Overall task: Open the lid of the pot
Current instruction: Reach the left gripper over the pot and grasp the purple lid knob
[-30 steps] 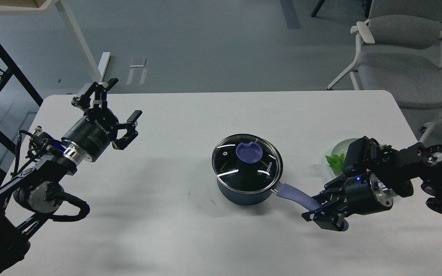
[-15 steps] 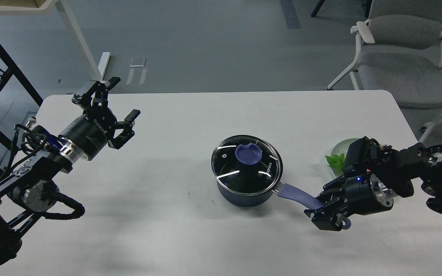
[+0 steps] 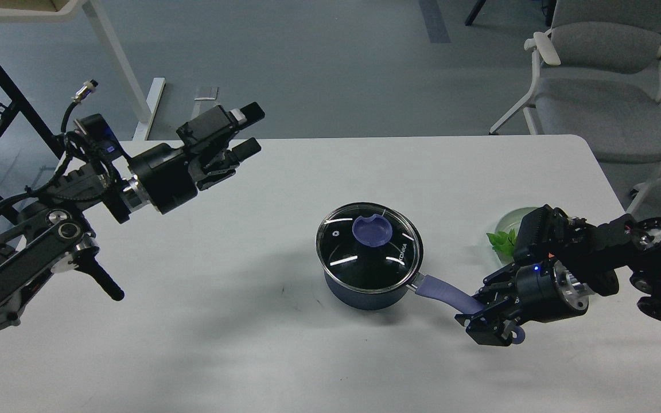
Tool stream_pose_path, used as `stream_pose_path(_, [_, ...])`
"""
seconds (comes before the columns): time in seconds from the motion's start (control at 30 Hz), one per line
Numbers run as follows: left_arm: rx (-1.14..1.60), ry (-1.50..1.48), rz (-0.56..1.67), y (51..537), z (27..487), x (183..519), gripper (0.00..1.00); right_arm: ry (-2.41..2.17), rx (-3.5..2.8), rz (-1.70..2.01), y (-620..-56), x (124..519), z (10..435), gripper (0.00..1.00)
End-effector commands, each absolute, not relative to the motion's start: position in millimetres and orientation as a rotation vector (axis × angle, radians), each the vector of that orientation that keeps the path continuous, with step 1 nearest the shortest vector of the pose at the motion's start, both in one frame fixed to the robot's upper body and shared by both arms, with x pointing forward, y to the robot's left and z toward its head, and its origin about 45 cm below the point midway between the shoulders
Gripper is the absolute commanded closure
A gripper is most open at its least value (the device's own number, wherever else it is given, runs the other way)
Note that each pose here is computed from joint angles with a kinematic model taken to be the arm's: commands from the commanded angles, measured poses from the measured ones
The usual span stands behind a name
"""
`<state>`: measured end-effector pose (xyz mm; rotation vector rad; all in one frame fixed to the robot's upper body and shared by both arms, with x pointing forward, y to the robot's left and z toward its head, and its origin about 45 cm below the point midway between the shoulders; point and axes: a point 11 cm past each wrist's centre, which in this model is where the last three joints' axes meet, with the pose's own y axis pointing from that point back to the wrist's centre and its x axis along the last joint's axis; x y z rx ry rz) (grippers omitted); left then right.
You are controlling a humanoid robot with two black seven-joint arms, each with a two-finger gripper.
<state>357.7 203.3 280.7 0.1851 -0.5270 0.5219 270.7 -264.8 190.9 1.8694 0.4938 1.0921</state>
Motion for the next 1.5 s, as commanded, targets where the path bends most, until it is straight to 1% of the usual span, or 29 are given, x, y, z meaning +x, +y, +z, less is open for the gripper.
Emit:
stream_pose_path(0.0, [0.289,-0.779,0.313,168.6,285.1,345.9,0.01,0.494,1.870,1.090,-264.9,270.3,190.4,0.70])
stream_pose_path(0.13, [0.362,-1.113,0.122,134.6,278.5,339.1,0.01,0.495,1.870,1.089,-265.0,270.2,190.3,0.70])
stream_pose_path(0.2, [0.412,-1.252,0.048,128.2,269.7,339.5,0.01,0.495,1.871,1.089,-265.0,269.9,190.0,0.70])
stream_pose_path(0.3, [0.480,-1.328,-0.036,127.2,257.1,345.5,0.01,0.495,1.871,1.089,-265.0,269.9,189.9,0.70])
stream_pose_path(0.43, [0.498,-1.409,-0.114,105.9,254.2,351.2,0.01,0.494,1.870,1.088,-265.6,269.9,190.1,0.70])
stream_pose_path(0.63, [0.534,-1.431,-0.152,86.6,233.8,360.6,0.01,0.495,1.872,1.087,-265.1,269.5,189.5,0.70])
stream_pose_path(0.87, [0.534,-1.415,-0.192,76.0,217.1,354.5,0.01,0.495,1.872,1.085,-265.8,269.1,189.2,0.70])
stream_pose_path(1.2, [0.573,-1.392,-0.174,76.2,204.3,364.4,0.01,0.495,1.872,1.085,-265.8,269.1,189.2,0.69])
stream_pose_path(1.47, [0.591,-1.380,-0.204,75.1,192.4,361.7,0.01,0.493,1.873,1.083,-266.3,269.1,189.4,0.69])
